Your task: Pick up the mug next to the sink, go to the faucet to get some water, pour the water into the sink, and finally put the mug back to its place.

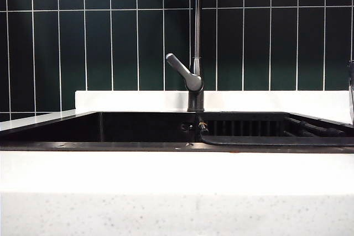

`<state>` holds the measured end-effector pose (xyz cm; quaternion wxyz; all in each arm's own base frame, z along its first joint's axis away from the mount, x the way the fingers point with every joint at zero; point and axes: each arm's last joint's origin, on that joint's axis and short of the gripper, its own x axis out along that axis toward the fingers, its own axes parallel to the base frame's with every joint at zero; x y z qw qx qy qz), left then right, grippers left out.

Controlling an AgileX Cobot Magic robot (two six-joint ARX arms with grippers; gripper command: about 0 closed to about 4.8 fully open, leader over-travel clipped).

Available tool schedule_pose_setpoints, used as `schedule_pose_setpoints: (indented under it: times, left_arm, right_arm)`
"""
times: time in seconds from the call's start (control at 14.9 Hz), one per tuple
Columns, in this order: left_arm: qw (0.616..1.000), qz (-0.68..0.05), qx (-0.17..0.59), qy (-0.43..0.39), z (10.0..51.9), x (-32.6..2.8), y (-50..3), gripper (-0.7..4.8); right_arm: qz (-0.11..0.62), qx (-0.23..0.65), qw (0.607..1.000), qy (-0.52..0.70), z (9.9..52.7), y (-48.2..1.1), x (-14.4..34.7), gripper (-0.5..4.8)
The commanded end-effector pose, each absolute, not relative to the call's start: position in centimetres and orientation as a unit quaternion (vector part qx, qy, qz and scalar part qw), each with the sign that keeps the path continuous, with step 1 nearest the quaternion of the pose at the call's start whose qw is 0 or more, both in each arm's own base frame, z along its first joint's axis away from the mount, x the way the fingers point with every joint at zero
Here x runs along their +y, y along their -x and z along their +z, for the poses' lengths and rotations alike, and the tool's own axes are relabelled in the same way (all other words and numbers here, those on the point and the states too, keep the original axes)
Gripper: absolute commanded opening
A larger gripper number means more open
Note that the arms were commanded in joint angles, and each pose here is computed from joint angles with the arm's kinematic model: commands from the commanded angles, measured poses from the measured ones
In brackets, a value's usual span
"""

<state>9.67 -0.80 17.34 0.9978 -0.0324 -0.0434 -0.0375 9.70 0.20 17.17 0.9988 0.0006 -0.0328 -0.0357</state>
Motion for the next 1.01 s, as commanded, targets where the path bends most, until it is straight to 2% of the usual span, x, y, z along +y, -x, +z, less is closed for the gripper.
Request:
schedule_pose_setpoints:
  times: [0.07, 1.01]
  left_arm:
    - [0.998, -0.039, -0.046, 0.032, 17.44, -0.81, -9.65, -0.05]
    - [0.998, -0.039, -0.044, 0.032, 17.41, -0.81, -9.65, -0.05]
  right_arm:
    - [-0.035, -0.034, 0.999, -0.001, 17.05, -9.74, 0.2, -0.05]
    - [-0.052, -0.021, 0.998, 0.0, 16.8, -9.75, -0.07, -0.05]
